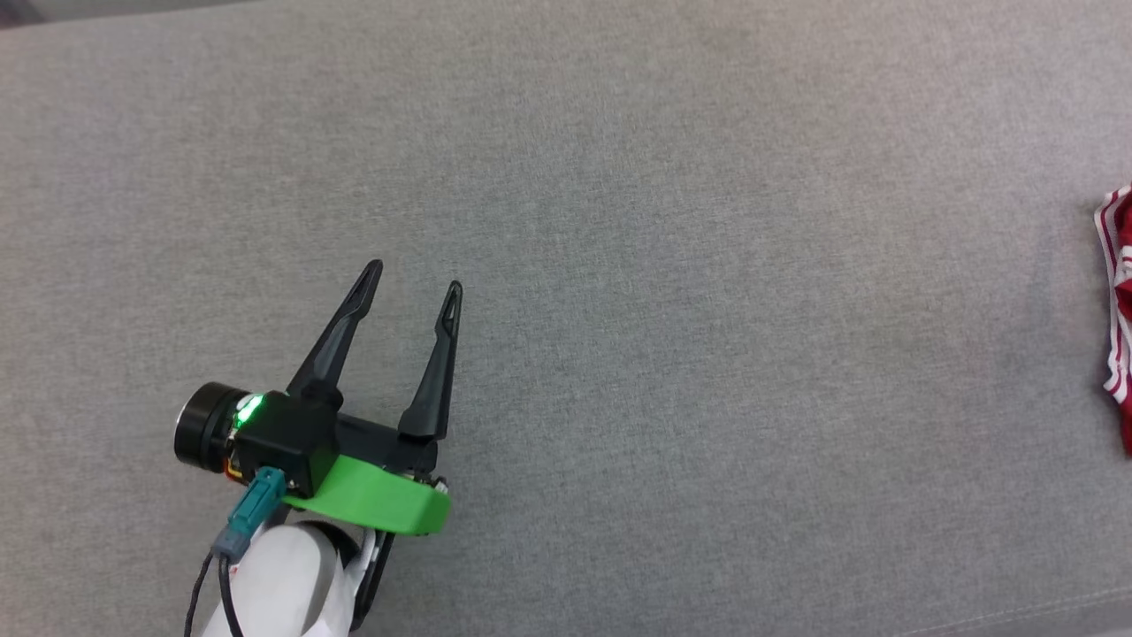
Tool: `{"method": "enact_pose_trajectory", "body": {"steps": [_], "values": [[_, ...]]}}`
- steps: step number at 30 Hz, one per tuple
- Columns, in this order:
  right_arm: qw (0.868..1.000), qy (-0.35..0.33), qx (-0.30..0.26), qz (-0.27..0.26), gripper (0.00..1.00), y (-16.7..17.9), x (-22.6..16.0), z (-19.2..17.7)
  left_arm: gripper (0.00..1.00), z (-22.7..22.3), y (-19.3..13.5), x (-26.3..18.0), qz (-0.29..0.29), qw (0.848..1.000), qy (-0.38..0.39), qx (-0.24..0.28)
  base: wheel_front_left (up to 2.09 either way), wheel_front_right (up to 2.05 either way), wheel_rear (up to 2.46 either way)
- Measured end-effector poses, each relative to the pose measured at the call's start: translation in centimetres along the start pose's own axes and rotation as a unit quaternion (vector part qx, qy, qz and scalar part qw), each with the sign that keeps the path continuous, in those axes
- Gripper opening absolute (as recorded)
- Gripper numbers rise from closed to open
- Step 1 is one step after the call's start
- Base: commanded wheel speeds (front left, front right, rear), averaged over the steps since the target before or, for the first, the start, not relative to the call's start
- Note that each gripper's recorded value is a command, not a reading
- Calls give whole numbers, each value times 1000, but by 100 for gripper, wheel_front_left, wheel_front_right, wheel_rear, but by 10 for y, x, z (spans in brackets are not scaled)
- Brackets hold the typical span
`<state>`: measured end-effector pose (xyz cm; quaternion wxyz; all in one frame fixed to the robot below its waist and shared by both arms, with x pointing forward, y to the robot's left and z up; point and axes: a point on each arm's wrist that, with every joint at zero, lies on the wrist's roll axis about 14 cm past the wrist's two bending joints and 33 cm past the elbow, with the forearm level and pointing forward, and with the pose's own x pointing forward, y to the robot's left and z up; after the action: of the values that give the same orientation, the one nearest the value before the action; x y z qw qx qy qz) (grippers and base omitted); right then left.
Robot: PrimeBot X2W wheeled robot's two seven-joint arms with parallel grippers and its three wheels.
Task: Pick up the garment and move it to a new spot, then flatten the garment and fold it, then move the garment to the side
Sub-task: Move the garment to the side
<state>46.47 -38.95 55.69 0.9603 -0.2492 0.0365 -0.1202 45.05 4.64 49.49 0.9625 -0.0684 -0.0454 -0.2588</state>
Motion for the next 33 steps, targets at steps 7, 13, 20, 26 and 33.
{"method": "enact_pose_trajectory", "body": {"steps": [7, 13, 20, 26, 33], "values": [[987, -113, 94, 56, 100, 56, -39, 74, 100, 30, 23, -28, 69, 997, -20, 14, 0, 0, 0], [968, -155, 174, 88, 100, 95, -71, 99, 100, 39, 39, -59, 122, 992, -18, 23, 0, 0, 0], [950, -152, 248, 113, 100, 136, -100, 92, 100, 49, 53, -89, 171, 984, -24, 29, 0, 0, 0], [946, -128, 266, 130, 100, 160, -117, 79, 100, 50, 55, -109, 194, 980, -22, 31, 0, 0, 0], [944, -127, 265, 150, 100, 176, -123, 80, 100, 50, 58, -115, 203, 978, -19, 42, 0, 0, 0]]}}
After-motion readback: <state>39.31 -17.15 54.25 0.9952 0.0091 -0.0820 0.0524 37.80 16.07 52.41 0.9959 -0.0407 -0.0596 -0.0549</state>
